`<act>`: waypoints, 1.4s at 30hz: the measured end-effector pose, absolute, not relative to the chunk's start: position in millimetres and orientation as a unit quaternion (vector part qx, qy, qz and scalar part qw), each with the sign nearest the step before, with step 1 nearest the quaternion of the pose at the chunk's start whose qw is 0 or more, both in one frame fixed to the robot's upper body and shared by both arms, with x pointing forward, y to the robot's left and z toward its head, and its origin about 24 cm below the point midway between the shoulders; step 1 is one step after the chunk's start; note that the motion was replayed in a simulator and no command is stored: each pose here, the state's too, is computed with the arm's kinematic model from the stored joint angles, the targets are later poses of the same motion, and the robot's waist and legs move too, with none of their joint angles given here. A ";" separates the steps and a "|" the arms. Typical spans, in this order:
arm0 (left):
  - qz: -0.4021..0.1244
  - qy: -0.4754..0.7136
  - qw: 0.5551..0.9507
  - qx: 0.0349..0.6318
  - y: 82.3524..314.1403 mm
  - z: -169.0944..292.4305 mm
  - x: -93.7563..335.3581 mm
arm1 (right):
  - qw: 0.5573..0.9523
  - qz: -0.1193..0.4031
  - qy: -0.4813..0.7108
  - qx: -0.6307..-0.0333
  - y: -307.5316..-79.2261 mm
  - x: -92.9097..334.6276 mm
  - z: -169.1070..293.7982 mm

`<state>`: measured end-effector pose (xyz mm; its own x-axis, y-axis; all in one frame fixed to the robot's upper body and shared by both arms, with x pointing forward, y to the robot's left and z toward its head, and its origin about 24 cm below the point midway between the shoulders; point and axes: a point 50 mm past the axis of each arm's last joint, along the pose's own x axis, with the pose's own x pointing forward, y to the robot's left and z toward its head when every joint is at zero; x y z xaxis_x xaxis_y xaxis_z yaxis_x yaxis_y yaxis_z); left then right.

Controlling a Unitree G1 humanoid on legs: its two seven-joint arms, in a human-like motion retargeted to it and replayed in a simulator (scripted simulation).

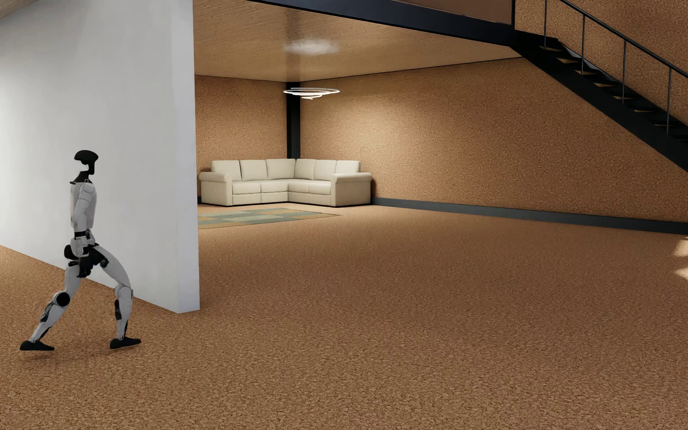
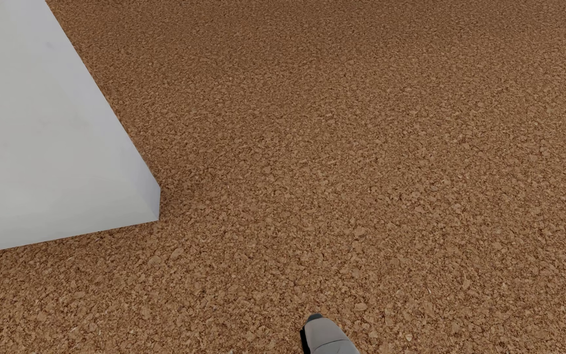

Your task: Walk to the sofa

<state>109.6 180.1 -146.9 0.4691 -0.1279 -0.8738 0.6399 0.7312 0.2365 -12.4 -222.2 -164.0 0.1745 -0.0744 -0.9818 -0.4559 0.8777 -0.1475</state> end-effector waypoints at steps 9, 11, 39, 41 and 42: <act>-0.217 0.553 0.768 0.238 188.3 -162.9 32.4 | 0.787 0.145 0.562 -0.210 -205.7 36.0 -160.3; -0.227 0.560 0.759 0.242 191.0 -161.8 20.2 | 0.811 0.144 0.526 -0.214 -205.9 59.8 -153.3; -0.212 0.516 0.794 0.240 184.0 -157.8 63.4 | 0.757 0.136 0.600 -0.219 -220.2 11.2 -162.5; -0.209 0.554 0.770 0.238 191.4 -162.6 35.1 | 0.788 0.140 0.556 -0.227 -217.9 43.0 -156.9; -0.209 0.566 0.761 0.240 195.2 -163.3 24.4 | 0.808 0.136 0.527 -0.227 -217.7 60.7 -151.0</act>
